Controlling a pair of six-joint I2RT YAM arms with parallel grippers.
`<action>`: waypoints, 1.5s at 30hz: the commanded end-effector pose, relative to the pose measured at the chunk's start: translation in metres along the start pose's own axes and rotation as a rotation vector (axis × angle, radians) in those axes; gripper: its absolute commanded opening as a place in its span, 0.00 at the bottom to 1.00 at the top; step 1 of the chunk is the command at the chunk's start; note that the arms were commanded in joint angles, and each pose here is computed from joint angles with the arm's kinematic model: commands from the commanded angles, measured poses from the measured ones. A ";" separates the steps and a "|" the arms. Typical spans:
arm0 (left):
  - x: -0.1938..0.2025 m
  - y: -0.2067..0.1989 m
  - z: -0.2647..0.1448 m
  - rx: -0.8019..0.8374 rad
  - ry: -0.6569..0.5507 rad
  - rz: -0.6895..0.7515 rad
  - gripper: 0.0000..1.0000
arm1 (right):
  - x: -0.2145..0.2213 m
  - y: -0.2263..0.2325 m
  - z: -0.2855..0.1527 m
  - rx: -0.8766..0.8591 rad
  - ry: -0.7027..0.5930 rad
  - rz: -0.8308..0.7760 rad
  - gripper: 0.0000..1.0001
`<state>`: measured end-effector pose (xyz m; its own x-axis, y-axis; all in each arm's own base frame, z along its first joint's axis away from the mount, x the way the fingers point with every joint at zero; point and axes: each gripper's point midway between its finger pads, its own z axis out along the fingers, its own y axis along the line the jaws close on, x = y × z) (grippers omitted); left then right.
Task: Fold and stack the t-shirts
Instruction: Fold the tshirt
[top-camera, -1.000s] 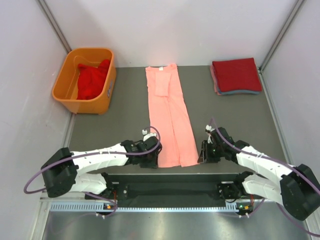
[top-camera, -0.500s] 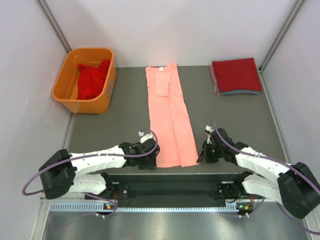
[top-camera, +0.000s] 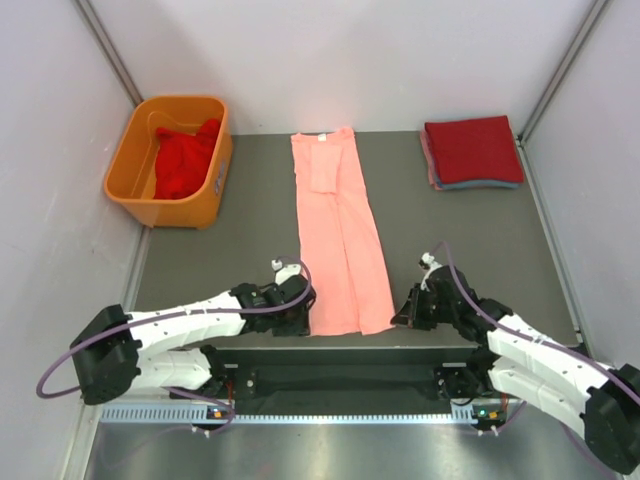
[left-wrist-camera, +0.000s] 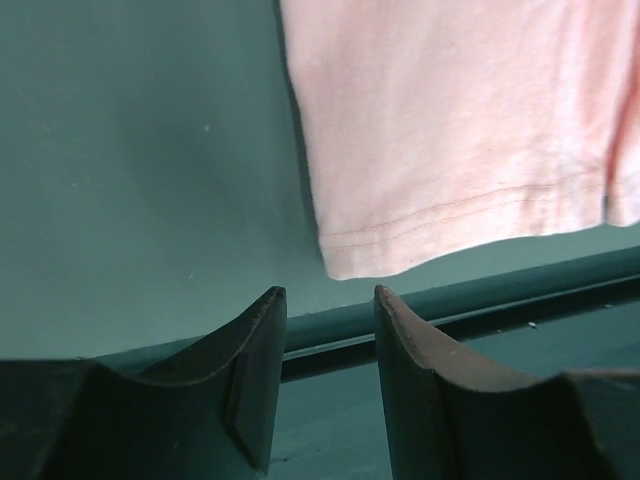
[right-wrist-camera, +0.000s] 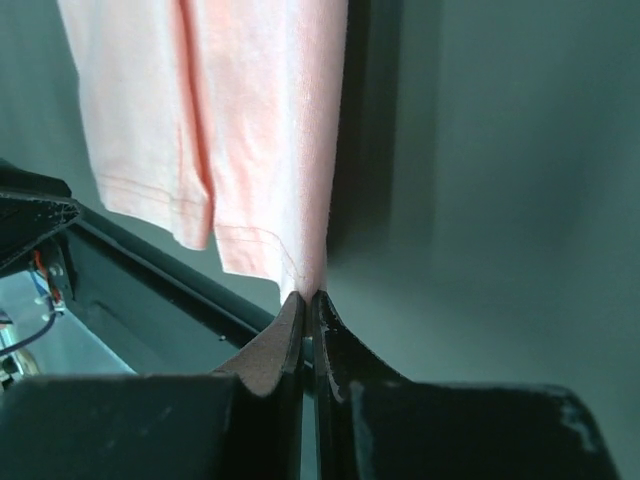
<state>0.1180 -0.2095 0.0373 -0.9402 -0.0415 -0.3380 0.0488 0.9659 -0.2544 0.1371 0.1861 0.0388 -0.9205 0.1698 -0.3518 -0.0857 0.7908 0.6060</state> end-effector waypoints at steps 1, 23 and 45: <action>-0.007 -0.009 -0.008 0.049 -0.019 -0.054 0.46 | 0.000 0.005 -0.001 -0.008 -0.022 0.034 0.00; 0.013 0.003 0.028 0.043 0.092 -0.112 0.18 | 0.013 0.010 0.001 0.025 -0.025 0.034 0.00; 0.023 -0.010 -0.011 0.115 0.101 -0.076 0.00 | 0.015 0.037 -0.009 0.024 -0.088 0.063 0.00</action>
<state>0.0962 -0.2106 0.0405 -0.9667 -0.0674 -0.2468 0.0264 0.9334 -0.3580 0.1021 0.2003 0.0411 -0.9140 0.2388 -0.3280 -0.0034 0.8039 0.5947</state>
